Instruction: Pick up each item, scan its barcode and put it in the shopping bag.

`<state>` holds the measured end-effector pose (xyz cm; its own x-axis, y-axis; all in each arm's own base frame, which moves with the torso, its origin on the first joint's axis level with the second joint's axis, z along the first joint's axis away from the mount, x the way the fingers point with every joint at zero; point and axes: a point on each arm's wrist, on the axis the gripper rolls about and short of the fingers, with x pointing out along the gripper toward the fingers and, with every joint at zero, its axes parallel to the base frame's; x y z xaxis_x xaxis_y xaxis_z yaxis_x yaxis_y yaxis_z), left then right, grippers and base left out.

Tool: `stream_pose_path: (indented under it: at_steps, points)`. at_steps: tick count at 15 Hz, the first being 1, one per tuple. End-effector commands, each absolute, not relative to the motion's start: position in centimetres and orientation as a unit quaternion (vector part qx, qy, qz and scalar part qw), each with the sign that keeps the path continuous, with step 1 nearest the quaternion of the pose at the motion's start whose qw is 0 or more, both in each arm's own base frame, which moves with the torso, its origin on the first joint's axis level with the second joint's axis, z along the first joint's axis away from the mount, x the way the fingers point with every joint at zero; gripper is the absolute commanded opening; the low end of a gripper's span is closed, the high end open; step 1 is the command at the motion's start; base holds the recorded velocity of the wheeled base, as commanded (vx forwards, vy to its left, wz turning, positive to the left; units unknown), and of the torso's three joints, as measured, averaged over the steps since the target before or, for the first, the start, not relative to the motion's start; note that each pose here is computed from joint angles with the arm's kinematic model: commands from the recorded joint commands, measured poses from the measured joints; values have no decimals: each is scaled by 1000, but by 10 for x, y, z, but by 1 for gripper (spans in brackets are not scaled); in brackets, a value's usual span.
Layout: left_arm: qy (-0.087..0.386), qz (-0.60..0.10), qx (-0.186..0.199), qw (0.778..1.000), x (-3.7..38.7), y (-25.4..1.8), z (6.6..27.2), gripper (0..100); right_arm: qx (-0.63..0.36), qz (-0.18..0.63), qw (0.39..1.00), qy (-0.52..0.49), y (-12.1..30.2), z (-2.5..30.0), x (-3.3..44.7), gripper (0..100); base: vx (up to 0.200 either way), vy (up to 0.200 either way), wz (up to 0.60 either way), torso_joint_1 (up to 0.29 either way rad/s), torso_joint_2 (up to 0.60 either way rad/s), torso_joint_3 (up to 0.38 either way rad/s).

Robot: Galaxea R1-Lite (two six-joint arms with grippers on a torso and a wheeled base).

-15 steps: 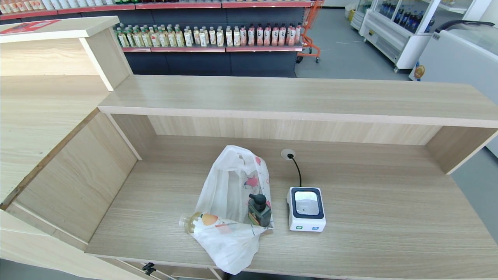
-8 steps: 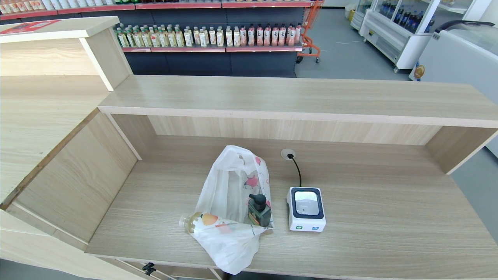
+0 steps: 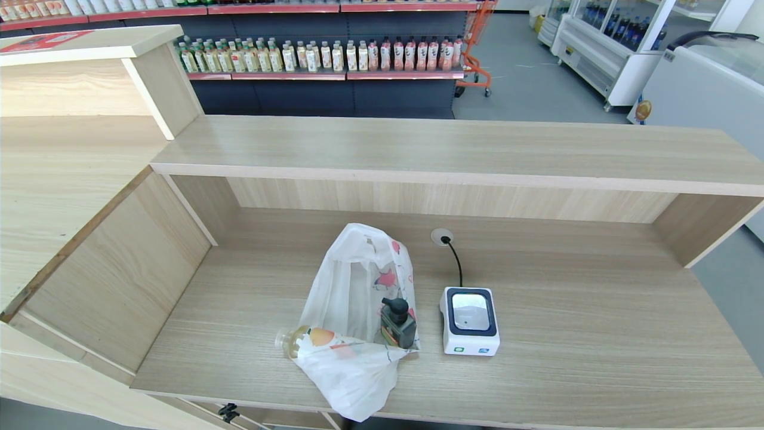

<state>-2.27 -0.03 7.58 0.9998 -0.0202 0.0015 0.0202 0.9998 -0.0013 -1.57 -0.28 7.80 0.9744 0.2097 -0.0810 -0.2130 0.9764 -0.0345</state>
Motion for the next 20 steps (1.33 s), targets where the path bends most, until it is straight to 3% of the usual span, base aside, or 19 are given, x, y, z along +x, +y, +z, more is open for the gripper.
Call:
stream_pose_path:
  at_steps: [1, 10, 20]
  points:
    - [-1, -10, -1, 1000, -23, 0, 76, 100, -22, 107, 993, 42, -3, 78, -15, 100, 0, 0, 0, 0, 0, 0]
    - [-1, -10, -2, 1000, -23, 0, 76, 100, -21, 108, 993, 42, -3, 78, -15, 100, 0, 0, 0, 0, 0, 0]
    - [-1, -10, 0, 1000, -23, 0, 76, 100, -24, 109, 993, 45, -3, 77, -15, 100, 0, -200, 0, 2, 0, 2]
